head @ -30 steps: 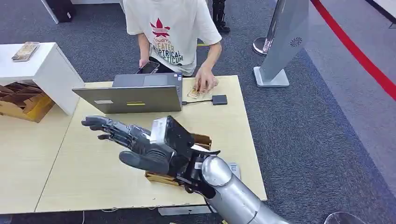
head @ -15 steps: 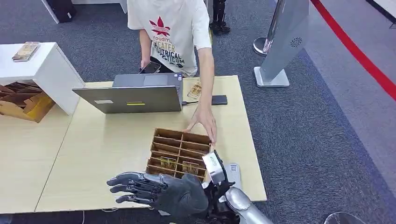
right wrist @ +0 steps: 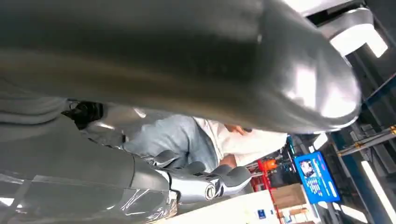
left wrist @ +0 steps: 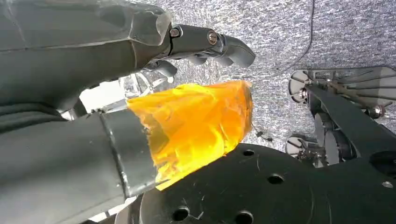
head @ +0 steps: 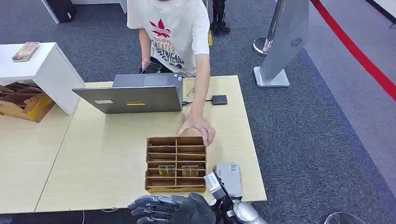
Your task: Pass the card to the sensor for recognition and then transmit it.
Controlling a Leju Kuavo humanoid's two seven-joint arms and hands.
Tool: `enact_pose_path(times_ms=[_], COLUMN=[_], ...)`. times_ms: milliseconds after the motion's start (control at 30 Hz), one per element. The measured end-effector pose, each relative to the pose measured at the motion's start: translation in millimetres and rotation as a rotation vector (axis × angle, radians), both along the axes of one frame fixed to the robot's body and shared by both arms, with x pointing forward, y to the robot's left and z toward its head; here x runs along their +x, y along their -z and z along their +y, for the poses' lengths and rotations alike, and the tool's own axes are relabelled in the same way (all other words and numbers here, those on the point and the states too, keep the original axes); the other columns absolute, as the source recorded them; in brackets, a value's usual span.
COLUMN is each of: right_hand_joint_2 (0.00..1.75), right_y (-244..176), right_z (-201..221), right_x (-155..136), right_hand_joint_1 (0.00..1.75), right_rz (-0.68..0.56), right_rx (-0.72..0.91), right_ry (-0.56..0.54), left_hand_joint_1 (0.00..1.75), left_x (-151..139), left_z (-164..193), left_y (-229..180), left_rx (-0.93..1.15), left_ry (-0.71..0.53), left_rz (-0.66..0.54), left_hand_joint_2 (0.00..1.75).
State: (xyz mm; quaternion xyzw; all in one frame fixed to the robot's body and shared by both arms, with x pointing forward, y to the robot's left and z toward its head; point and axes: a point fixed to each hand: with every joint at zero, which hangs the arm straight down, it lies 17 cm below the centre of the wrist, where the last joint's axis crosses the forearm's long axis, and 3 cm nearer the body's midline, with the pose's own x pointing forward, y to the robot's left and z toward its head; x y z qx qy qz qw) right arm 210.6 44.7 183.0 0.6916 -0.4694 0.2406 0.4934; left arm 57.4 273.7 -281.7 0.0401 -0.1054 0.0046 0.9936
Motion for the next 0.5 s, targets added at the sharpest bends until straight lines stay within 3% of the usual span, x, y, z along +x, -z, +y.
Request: enact_pose_path(times_ms=[500], right_hand_joint_2=[0.0], right_y=[13], right_z=[2], right_x=[-8], right_hand_joint_1=[0.0], right_rz=[0.01], right_rx=[-0.025], right_ry=[-0.032], left_hand_joint_1=[0.0], left_x=[0], left_z=[1], left_y=[0], left_rx=[0.002], left_ry=[0.002], left_rz=[0.001], left_hand_joint_2=[0.0])
